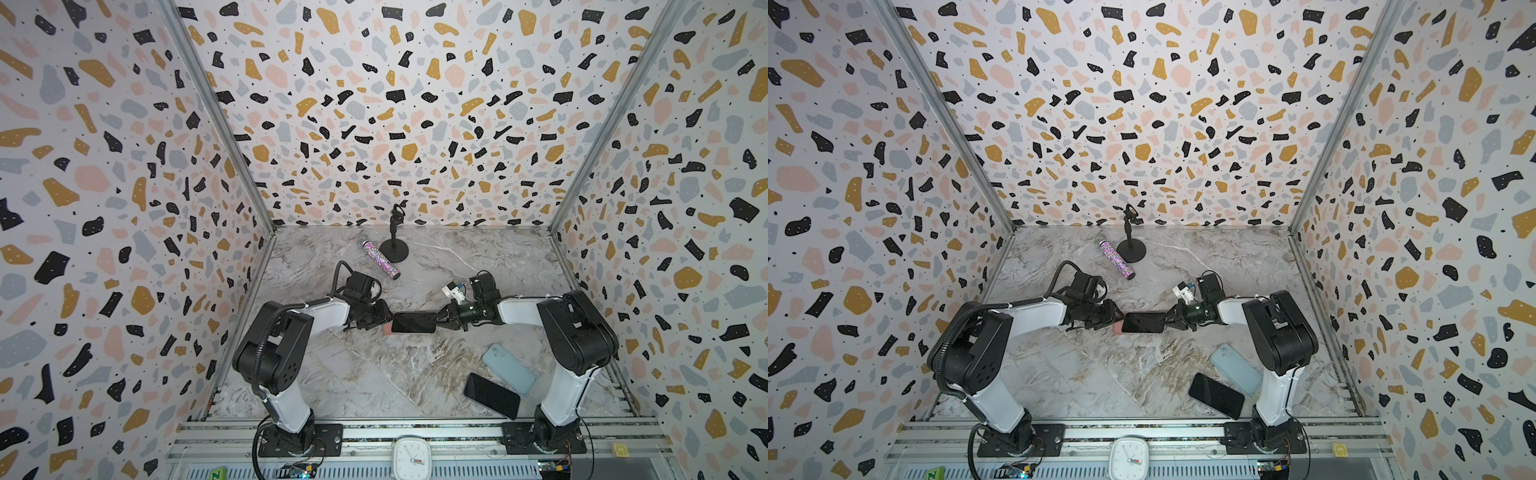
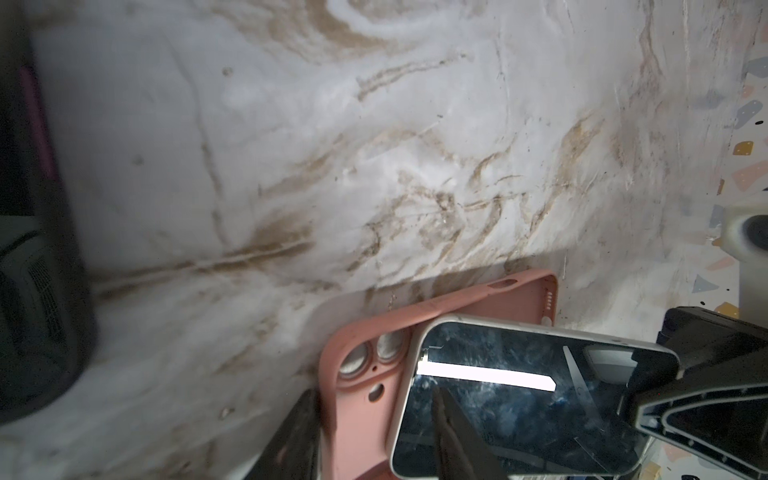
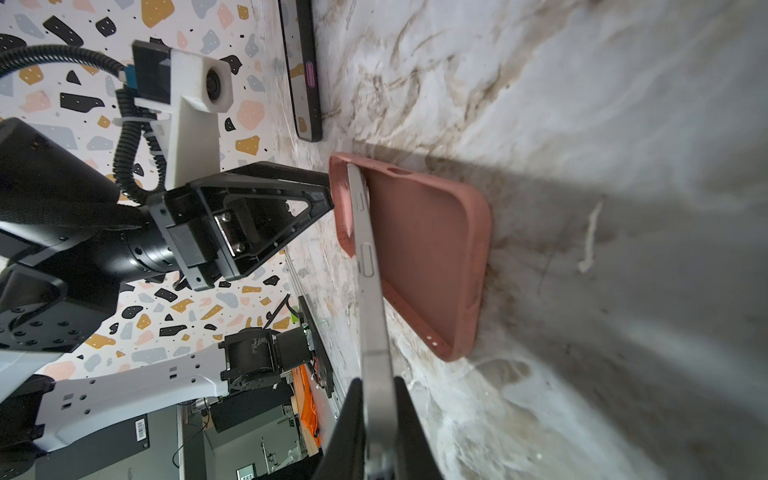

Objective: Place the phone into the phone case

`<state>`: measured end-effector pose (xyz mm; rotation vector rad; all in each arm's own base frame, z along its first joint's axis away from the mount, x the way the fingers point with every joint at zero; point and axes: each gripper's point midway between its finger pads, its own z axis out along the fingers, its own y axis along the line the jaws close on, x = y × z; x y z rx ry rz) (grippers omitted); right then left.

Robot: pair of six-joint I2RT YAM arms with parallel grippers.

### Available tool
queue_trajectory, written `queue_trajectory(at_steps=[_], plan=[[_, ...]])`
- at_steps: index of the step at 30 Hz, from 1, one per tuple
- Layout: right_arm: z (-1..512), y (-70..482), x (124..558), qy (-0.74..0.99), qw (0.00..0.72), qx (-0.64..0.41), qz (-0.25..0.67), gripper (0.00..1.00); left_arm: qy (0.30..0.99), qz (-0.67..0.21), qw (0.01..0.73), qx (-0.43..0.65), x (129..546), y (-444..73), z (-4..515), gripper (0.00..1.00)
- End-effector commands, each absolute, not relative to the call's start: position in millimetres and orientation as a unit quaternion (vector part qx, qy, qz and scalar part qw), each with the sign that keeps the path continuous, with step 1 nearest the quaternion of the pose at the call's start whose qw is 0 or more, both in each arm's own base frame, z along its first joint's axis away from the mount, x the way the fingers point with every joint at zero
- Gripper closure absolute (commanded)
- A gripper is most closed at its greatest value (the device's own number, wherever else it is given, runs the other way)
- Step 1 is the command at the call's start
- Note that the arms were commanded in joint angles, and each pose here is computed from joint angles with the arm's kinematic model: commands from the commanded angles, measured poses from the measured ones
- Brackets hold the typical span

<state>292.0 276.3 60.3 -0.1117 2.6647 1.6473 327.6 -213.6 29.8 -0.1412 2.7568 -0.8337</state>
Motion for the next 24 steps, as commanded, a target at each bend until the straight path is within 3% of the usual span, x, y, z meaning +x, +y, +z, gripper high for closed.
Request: queue_trajectory(at_steps=[1,24], plan=[[14,274,260,0.884,-0.067,-0.007,0.463,1.00,0.940,-0.318,0.124,-0.030,325,-234,29,0.57],[33,270,270,0.904,-0.022,-0.056,0.424,1.00,0.937,-0.325,0.127,-0.030,337,-236,33,0.58]])
